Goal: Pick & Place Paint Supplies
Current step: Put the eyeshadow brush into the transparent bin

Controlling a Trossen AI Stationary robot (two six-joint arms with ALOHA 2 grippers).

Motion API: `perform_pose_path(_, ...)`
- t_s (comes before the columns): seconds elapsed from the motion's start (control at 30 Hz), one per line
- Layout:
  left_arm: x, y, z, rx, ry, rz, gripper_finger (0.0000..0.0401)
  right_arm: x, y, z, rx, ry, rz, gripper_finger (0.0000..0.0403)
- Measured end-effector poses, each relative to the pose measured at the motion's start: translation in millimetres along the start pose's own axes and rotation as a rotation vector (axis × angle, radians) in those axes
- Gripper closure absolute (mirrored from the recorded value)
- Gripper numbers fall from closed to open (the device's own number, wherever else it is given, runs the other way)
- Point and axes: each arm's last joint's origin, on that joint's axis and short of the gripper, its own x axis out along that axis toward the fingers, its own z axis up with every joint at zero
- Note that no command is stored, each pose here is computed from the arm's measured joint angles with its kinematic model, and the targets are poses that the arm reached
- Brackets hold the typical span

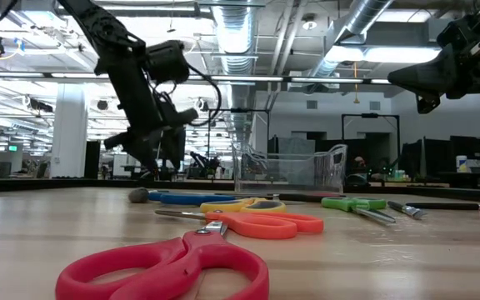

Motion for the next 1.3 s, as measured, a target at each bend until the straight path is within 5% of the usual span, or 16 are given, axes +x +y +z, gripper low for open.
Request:
perform_pose_path(0.57, 29, 4, -5, -0.055, -0.017, 0.109, 0.0189, 0, 0, 0, 0.000, 0.002, 0.007, 0.0395)
perform_pose_path(1.3, 33, 5, -14, -0.041, 0.008, 0.164, 0.0393, 0, 0, 0, 0.000, 0.001, 0.007, 0.0395)
